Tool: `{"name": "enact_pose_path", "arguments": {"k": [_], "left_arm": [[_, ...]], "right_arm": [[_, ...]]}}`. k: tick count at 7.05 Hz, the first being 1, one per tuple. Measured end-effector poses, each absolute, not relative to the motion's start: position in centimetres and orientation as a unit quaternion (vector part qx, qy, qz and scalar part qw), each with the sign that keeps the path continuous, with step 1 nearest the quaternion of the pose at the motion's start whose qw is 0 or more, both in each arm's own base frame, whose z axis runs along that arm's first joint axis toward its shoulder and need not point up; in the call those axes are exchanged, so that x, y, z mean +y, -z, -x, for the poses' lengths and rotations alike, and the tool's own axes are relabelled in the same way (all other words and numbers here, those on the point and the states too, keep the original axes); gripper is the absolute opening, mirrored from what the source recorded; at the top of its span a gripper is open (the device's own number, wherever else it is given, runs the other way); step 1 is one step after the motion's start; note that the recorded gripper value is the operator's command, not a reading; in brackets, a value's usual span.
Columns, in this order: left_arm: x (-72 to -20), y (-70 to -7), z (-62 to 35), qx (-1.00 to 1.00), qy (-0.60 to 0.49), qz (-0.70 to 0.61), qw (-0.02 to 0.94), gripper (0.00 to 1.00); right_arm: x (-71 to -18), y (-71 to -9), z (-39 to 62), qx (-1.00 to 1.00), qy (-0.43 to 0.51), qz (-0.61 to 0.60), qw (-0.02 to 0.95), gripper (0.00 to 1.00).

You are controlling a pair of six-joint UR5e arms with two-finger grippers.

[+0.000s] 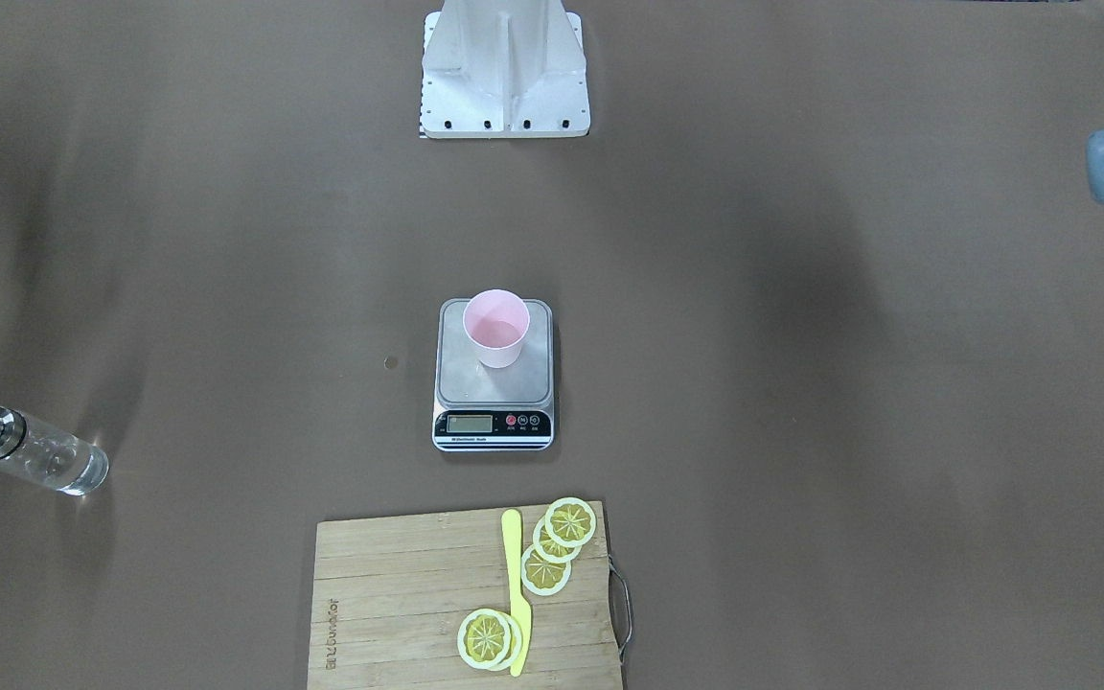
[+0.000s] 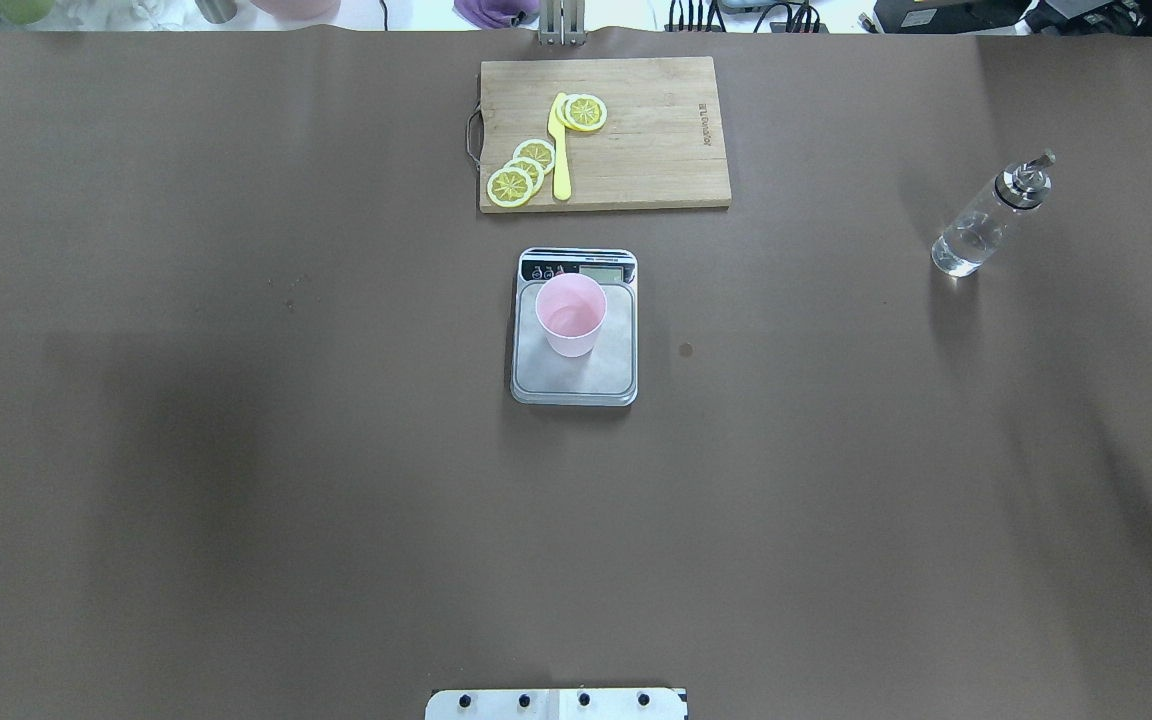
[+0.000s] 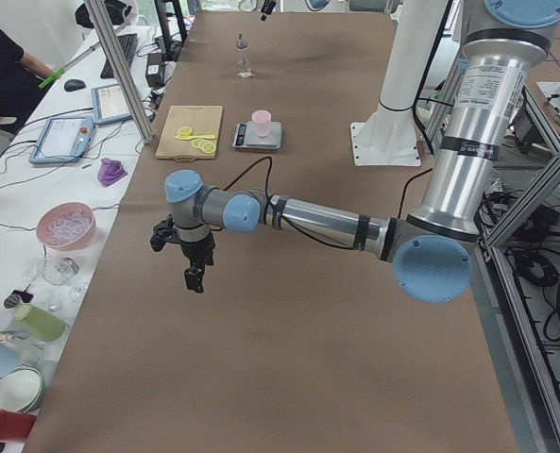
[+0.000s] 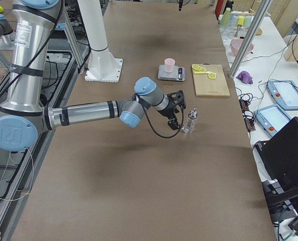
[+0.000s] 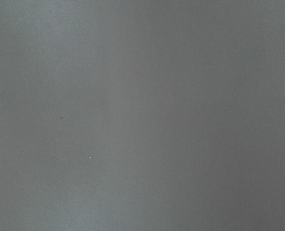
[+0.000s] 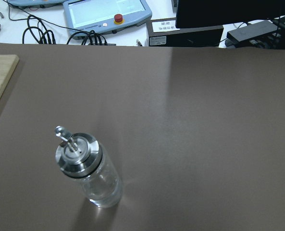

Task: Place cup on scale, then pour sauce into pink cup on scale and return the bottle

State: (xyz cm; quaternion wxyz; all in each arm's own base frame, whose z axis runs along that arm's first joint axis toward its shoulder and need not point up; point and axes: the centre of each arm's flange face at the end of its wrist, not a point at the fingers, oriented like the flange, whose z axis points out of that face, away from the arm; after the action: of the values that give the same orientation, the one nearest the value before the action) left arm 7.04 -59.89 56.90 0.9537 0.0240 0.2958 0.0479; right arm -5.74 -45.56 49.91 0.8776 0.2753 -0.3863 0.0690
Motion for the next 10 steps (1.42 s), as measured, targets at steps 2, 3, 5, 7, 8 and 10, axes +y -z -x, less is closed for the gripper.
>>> {"name": "enact_pose_path", "arguments": {"k": [2,3,5,7,8,10], "left_arm": [[-60.0,-56.6,-7.1,0.297,-0.050,-0.028,0.953,0.99],[-60.0,-56.4,-7.1,0.298,-0.052,-0.035,0.953,0.99],[-60.2,-56.0,-6.9,0.301,-0.060,-0.053,0.950,0.99],[-60.1,-56.7,-3.8,0.301,-0.074,-0.058,0.949,0.99],[-59.7,-57.6,-1.4,0.312,-0.068,-0.045,0.947,0.99],[-58.6,-58.5,3.4,0.339,-0.076,-0.027,0.937,0.99]], "right_arm": [[-48.7,-51.4,0.4,-0.401,-0.029,-0.240,0.884,1.00],[-49.3,-52.9,-2.0,-0.403,-0.008,-0.227,0.887,1.00],[-49.3,-55.5,-4.4,-0.389,0.004,-0.185,0.902,1.00],[-49.1,-57.2,-5.0,-0.374,0.025,-0.133,0.918,1.00],[-49.1,-57.4,-5.2,-0.370,0.036,-0.122,0.920,1.00],[-48.9,-57.5,-5.4,-0.374,0.039,-0.091,0.922,1.00]]}}
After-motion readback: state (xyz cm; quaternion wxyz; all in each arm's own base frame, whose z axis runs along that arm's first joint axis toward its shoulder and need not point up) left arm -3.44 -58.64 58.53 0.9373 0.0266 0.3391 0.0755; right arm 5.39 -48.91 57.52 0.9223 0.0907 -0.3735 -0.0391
